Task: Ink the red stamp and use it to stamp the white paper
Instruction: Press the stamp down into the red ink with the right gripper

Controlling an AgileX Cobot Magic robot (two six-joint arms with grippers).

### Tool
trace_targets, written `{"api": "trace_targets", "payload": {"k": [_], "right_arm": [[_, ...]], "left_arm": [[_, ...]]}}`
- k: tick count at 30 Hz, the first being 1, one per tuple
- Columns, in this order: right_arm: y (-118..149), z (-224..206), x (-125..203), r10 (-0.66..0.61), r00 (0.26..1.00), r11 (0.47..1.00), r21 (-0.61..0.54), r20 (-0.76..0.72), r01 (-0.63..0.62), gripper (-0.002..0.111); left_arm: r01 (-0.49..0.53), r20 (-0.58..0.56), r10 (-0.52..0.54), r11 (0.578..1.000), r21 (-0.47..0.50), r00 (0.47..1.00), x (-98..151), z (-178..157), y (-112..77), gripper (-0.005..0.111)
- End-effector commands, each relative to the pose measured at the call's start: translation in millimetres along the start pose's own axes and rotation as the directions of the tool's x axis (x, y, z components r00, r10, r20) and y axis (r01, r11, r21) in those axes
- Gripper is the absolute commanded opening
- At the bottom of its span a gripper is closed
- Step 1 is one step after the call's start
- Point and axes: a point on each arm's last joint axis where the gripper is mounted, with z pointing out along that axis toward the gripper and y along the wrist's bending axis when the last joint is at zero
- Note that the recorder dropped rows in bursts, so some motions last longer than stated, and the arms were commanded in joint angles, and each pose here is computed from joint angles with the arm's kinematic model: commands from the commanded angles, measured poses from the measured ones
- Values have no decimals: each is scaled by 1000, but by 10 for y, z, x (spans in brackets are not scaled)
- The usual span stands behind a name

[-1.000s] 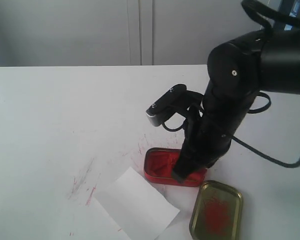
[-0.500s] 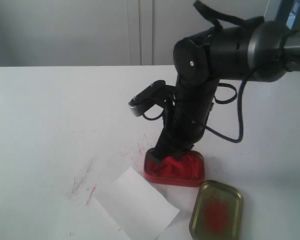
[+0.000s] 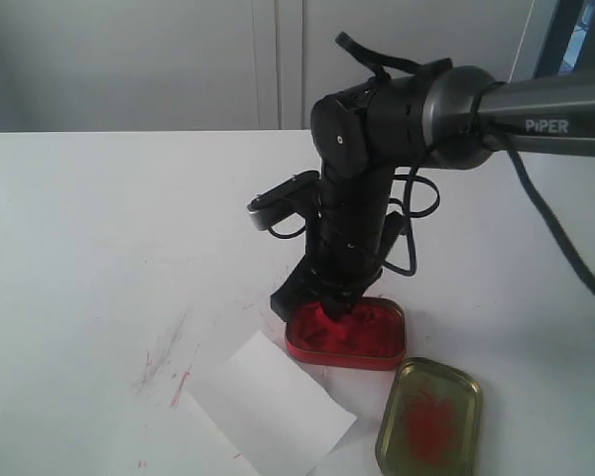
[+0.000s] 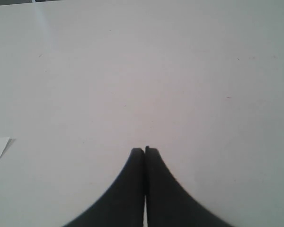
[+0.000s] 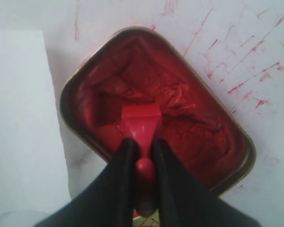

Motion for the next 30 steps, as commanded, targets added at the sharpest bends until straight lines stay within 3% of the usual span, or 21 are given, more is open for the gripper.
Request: {"api": "trace_targets", "payload": {"k": [1, 15, 30], "right_arm": [[-12, 37, -53, 27, 1000, 1000, 5, -4, -27, 0], [-14, 160, -95, 59, 998, 998, 3, 7, -59, 0], [-7, 667, -65, 59, 990, 998, -4, -125, -60, 0]], "left_arm": [[10, -2, -10, 1000, 2, 1000, -15, -3, -2, 0], [10, -2, -10, 1000, 2, 1000, -15, -3, -2, 0], [10, -2, -10, 1000, 2, 1000, -15, -3, -2, 0]]}}
